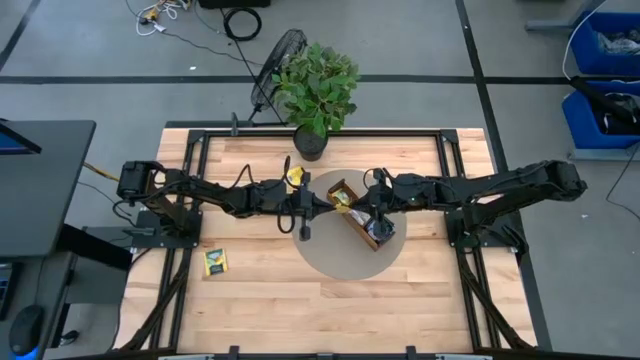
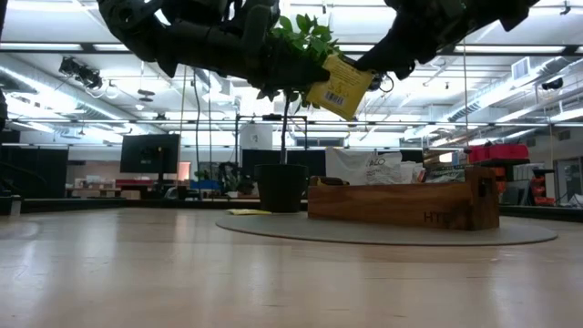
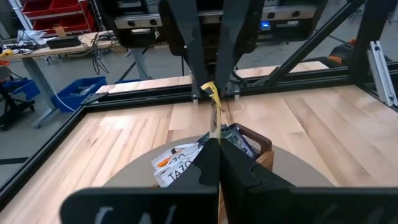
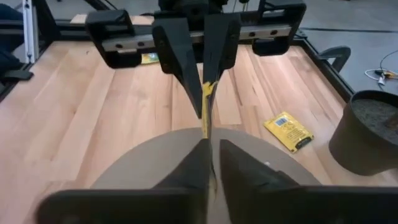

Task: Pick & Place Tea
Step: Put the yellow tea bag into the left section of the wooden organizer

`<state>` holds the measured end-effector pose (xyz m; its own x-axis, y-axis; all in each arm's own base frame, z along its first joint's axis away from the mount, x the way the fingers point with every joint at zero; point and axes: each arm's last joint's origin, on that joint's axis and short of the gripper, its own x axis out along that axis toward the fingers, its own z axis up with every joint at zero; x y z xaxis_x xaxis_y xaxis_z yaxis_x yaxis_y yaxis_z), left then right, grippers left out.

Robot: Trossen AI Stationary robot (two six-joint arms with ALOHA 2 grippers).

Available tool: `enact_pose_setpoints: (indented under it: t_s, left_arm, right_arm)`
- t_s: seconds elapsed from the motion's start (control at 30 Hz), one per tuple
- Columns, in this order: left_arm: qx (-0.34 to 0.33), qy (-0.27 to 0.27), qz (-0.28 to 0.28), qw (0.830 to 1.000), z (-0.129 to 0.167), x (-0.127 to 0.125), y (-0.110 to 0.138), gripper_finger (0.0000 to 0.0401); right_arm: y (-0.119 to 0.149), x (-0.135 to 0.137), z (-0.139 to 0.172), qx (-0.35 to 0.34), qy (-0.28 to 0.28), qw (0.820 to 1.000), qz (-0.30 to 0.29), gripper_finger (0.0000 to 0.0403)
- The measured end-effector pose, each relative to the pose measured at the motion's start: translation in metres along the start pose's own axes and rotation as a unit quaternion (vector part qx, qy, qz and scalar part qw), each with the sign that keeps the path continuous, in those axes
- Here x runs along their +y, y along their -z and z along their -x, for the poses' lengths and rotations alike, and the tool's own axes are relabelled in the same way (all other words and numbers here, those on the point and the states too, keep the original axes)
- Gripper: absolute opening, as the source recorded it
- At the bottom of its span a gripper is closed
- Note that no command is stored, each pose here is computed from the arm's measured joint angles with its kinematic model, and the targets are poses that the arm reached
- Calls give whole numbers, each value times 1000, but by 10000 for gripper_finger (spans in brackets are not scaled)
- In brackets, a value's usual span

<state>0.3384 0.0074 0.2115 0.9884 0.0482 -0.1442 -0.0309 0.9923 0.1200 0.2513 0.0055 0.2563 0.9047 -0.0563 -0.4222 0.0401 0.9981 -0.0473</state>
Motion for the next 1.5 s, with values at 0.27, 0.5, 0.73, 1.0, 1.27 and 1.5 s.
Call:
enact_pose_setpoints:
  t_s: [0.27,0.5,0.73,1.0,1.27,1.5]
  left_arm:
    - [0,0,1,1000,0,0,0,2]
    - [9,-37,73,997,0,8,2,20]
    - [61,-62,94,992,1,23,14,53]
    - [70,-65,82,992,1,25,16,59]
    - [86,-78,66,991,10,27,9,60]
    - [107,-84,50,989,21,28,1,60]
  right_arm:
    - [2,0,0,10,-8,1000,-10,5]
    - [3,-1,0,18,19,999,-24,2]
    - [9,-3,4,46,56,995,-62,1]
    - [10,-5,6,47,92,990,-99,1]
    - [16,-9,2,62,136,977,-153,0]
    - [9,-11,-19,115,204,957,-168,0]
